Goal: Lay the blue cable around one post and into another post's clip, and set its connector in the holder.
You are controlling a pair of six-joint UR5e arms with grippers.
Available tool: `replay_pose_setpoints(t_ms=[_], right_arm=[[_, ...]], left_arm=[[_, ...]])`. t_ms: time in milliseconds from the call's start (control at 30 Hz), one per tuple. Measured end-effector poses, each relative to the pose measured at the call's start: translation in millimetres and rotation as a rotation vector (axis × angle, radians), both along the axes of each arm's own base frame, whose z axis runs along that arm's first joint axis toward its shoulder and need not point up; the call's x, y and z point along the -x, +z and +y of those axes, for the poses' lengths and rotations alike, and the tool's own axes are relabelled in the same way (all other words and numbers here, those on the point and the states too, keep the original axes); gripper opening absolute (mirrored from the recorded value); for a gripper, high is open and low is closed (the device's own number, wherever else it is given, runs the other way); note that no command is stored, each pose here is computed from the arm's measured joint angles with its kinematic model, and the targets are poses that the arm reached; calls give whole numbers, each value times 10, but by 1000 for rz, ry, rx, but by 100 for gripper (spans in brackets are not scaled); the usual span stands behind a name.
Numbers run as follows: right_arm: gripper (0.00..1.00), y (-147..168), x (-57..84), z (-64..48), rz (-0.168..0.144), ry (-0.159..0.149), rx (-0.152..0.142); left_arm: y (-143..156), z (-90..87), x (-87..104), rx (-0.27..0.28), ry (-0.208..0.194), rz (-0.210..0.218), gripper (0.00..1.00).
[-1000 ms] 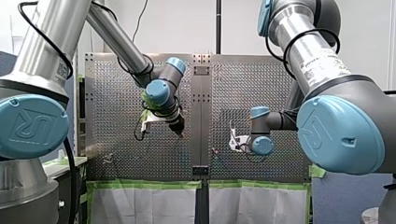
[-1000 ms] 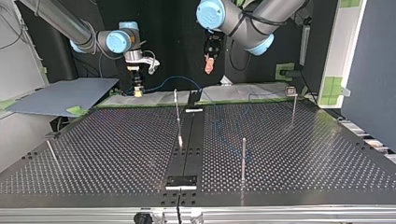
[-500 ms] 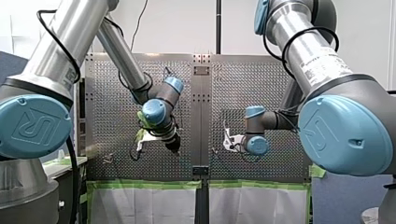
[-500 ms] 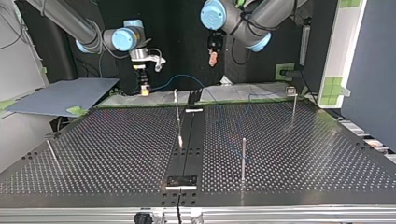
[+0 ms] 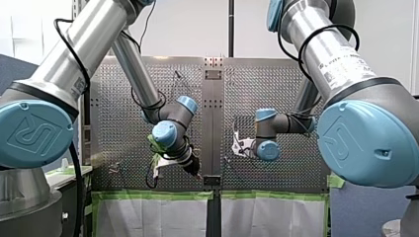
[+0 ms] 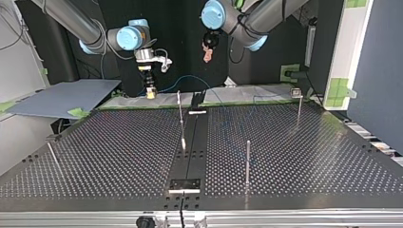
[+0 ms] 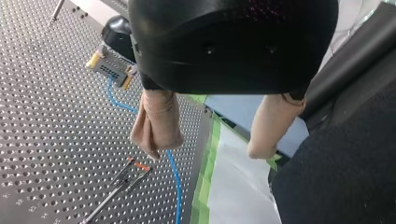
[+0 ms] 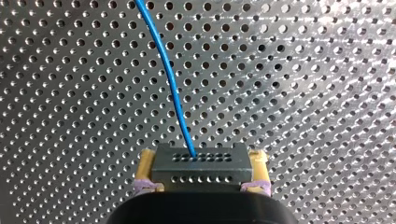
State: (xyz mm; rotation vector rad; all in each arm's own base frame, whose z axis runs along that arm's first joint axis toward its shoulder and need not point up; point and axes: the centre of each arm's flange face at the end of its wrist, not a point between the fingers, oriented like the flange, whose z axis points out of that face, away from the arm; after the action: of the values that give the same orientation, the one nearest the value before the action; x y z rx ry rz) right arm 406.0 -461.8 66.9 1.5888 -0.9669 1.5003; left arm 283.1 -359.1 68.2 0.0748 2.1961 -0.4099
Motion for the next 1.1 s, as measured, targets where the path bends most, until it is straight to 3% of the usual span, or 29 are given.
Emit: replay_pose_setpoints(t_ms=[633,800,1100], right_arm=[[0,25,-129,90,-14,25,14],[0,26,-139,92,-18,27,16],[0,24,-166,122,-18,34,13]], left_arm=[[12,-215,-81,223,52,-62,100],[18,-275,-184,281,67,-86,100],[-101,-534,-428,390,72,-113,100]])
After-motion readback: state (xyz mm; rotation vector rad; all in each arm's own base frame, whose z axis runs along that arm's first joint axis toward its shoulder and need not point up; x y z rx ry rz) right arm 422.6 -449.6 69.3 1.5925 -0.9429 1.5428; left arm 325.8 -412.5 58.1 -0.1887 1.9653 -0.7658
